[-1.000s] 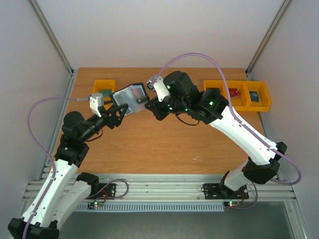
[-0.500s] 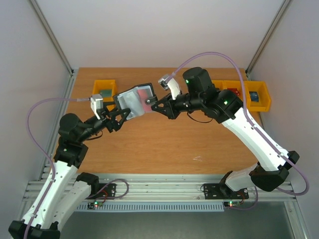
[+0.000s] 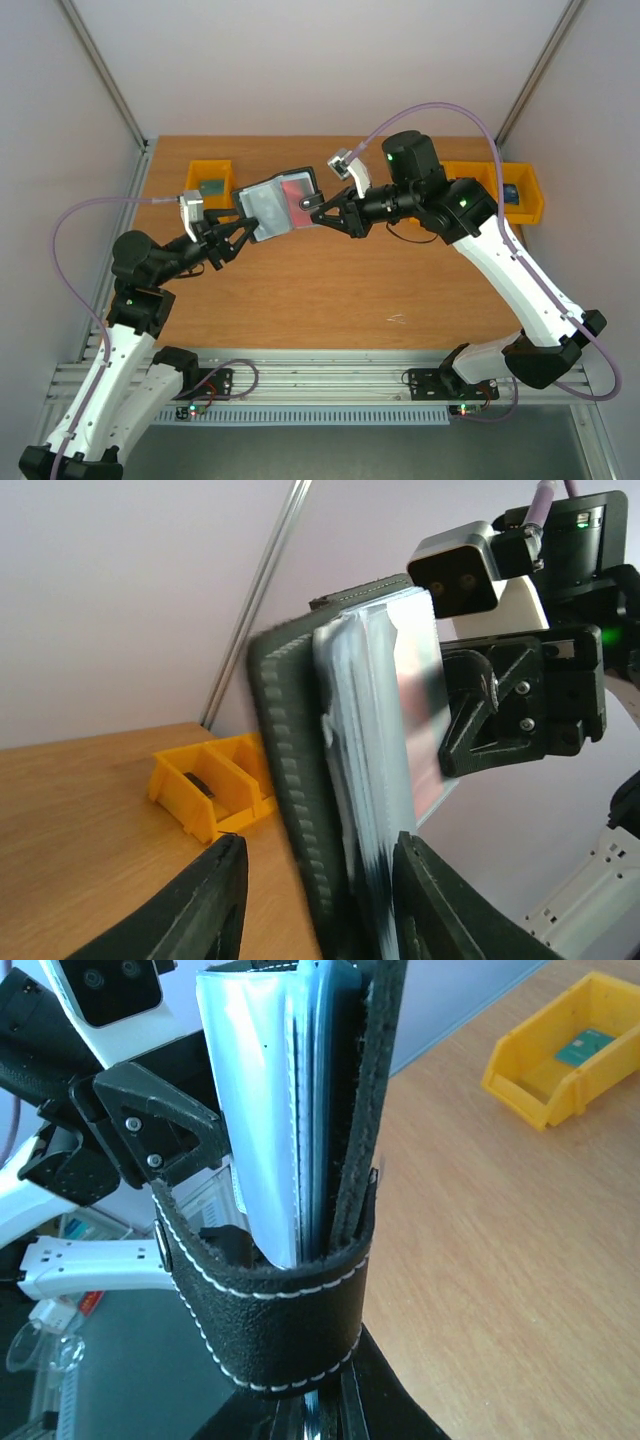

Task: Take the credit cards out of the card holder

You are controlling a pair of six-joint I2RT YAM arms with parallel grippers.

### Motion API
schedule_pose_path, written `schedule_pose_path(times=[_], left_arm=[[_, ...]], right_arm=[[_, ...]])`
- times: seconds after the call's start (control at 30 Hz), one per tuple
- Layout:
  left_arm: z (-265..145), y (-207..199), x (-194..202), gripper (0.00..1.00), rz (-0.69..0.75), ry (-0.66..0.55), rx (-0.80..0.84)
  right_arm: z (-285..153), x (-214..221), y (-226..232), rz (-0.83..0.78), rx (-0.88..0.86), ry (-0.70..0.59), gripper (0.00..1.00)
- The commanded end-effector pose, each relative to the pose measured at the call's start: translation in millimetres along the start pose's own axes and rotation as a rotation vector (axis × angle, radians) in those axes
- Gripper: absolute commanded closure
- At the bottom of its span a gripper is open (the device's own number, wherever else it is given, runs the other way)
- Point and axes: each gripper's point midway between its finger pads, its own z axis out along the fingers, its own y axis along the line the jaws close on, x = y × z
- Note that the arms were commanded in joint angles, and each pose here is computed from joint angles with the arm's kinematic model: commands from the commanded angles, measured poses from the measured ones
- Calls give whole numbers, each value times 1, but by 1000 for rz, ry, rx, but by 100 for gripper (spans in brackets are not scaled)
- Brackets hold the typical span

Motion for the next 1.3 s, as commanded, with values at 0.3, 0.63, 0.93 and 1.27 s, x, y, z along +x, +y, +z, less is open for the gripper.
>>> schedule_pose_path(times=[0.3, 0.63, 0.93, 1.27], left_arm=[[-8, -33, -24, 62, 120, -46, 101], [-6, -35, -18, 59, 146, -1, 117], [-6, -32, -14, 74, 135, 6, 108], [4, -45, -2, 87, 124, 59, 200]], right_arm=[[-18, -5, 17, -42, -110, -29, 99], [-24, -2, 21, -28, -126, -13, 99], [-30, -5, 31, -62, -154, -29, 99], [5, -11, 23, -27, -167, -27, 99]])
